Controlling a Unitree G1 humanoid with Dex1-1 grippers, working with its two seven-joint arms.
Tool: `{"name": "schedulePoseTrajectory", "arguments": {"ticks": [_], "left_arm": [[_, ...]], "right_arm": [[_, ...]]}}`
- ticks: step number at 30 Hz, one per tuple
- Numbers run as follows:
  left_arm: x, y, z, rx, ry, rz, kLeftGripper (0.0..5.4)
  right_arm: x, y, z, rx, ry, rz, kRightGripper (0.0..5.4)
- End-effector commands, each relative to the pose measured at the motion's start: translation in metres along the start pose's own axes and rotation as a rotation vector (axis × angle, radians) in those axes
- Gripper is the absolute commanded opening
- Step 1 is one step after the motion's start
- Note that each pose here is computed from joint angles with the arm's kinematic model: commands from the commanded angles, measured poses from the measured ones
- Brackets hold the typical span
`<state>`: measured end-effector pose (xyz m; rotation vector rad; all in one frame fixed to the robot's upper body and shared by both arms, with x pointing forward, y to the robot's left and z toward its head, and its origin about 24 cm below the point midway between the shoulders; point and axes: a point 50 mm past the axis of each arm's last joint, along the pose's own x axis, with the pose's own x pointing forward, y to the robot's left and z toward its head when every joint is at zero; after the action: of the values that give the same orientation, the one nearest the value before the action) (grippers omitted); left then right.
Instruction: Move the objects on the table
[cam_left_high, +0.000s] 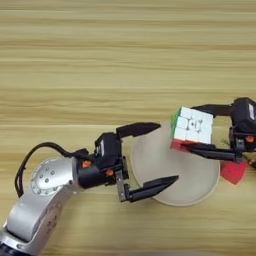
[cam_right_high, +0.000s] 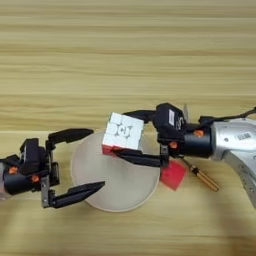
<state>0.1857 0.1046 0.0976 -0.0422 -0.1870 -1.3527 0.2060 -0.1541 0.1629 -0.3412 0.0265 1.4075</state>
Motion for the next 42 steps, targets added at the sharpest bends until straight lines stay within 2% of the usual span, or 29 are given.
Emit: {"name": "schedulePoseTrajectory", "arguments": {"ticks": [1, 9, 23, 28, 42], "left_arm": [[0.003, -0.002, 0.004, 0.029, 0.007, -0.019, 5.40], [0.005, -0.005, 0.003, 0.030, 0.010, -0.032, 5.40], [0.010, -0.009, 0.001, 0.029, 0.009, -0.046, 5.40], [0.010, -0.011, -0.002, -0.002, 0.015, -0.061, 5.40], [0.011, -0.011, -0.002, 0.001, 0.008, -0.063, 5.40]], "right_arm": [[0.000, 0.007, 0.004, 0.014, 0.002, 0.052, 3.33], [0.002, 0.015, 0.006, 0.038, -0.015, 0.106, 3.33], [0.005, 0.018, 0.008, 0.045, -0.028, 0.137, 3.33], [0.007, 0.018, 0.009, 0.046, -0.041, 0.136, 3.33], [0.013, 0.019, 0.009, 0.051, -0.062, 0.149, 3.33]]}}
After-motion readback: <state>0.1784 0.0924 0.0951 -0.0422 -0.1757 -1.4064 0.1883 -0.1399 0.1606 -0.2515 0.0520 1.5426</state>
